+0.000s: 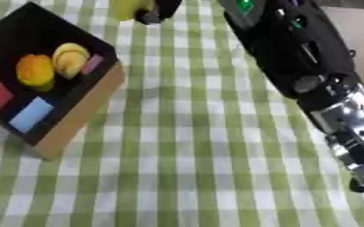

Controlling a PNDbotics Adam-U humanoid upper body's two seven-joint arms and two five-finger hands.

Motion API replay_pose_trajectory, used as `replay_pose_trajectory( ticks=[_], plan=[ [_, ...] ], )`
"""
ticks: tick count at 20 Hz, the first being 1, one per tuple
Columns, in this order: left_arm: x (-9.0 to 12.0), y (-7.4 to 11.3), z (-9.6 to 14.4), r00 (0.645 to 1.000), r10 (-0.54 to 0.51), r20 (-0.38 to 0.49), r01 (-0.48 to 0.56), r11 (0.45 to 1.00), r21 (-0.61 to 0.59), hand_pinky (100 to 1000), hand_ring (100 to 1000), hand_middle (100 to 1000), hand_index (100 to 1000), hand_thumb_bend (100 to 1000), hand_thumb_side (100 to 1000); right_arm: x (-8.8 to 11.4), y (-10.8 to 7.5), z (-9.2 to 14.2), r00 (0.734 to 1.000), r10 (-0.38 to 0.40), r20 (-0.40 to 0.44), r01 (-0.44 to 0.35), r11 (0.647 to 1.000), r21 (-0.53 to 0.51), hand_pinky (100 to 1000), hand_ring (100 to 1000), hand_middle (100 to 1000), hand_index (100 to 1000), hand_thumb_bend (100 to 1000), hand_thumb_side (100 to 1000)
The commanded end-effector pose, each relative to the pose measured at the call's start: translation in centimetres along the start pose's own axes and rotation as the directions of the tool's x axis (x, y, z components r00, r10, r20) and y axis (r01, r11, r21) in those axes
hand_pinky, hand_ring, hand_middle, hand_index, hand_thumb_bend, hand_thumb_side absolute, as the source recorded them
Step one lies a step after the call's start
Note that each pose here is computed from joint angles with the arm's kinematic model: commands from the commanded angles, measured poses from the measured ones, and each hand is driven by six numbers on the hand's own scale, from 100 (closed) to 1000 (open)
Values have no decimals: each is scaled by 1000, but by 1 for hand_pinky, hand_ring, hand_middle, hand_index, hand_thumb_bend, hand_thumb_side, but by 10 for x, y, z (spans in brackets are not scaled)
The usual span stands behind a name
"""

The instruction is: Pick up objects on the table and place them in the box.

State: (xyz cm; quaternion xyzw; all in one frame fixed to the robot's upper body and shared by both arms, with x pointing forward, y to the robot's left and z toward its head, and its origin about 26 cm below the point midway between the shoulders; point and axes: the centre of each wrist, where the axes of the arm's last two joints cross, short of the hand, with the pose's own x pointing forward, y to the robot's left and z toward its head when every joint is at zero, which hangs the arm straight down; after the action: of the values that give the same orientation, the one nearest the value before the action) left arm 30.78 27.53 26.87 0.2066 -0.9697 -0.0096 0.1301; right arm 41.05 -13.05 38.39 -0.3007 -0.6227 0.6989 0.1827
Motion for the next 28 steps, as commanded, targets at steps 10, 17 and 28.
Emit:
replay_pose_trajectory(
  ticks=[10, 17, 28],
  plan=[
    [8, -2, -13, 998, 34, 59, -34, 999, -3, 787, 802, 772, 813, 338, 683, 51, 5, -61, 985, 26, 168, -25, 1000, -13, 836, 803, 556, 773, 100, 100],
    [9, -4, -15, 997, 44, 71, -44, 999, -3, 787, 802, 772, 813, 339, 682, 59, 23, -85, 983, 38, 181, -34, 999, -23, 843, 818, 586, 799, 100, 100],
    [9, -4, -14, 997, 47, 64, -47, 999, -1, 787, 802, 773, 814, 340, 683, 54, 37, -95, 969, 126, 210, -140, 989, 49, 932, 932, 758, 937, 417, 100]
  ],
)
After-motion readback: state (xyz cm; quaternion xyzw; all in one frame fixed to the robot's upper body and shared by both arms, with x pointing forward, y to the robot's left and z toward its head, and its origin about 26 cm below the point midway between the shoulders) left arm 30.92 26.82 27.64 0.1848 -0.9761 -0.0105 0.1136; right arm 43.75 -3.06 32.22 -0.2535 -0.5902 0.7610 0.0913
